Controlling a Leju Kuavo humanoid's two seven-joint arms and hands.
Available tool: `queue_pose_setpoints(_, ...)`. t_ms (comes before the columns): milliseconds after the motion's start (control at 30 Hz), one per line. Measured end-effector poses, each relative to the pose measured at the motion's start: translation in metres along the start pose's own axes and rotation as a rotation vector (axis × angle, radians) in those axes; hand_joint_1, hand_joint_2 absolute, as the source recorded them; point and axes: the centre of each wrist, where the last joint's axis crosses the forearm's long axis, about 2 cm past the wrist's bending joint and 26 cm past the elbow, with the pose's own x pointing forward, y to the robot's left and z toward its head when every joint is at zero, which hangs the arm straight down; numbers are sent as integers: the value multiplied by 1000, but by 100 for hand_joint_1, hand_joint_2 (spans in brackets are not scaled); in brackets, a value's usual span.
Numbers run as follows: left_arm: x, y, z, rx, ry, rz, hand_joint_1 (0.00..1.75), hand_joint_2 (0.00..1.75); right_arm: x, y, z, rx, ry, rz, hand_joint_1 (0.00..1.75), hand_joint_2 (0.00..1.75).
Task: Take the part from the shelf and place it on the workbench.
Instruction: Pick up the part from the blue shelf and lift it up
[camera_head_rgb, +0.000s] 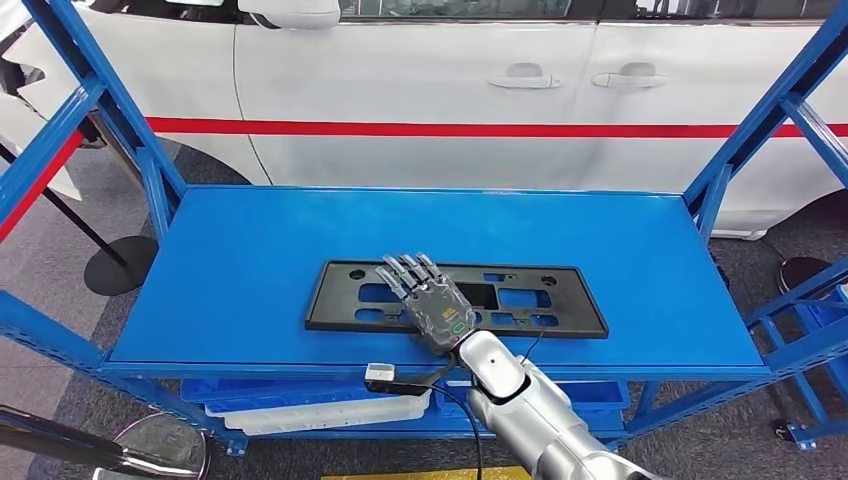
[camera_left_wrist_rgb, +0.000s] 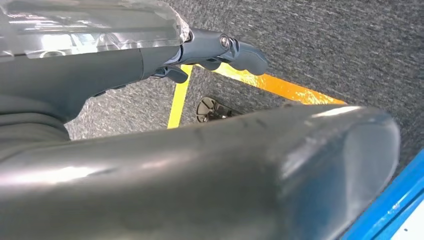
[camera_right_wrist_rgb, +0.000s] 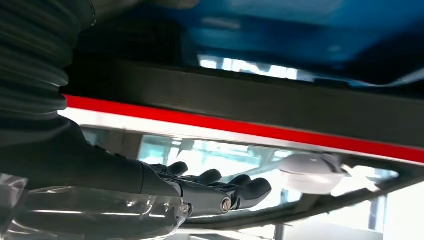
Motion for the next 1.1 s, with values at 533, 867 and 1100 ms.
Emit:
queue_pose_setpoints(533,0,4,0,-2,-6,-19,0,0,-34,16,6,48,213,43,170,175)
queue_pose_setpoints(867,1,4,0,-1,-19,-16,0,0,-43,16,5,39,221,44,175,175)
queue_pose_setpoints(1100,1,5,0,-9,-114,-28,0,175,-47,17,7,14,193,21,173,175)
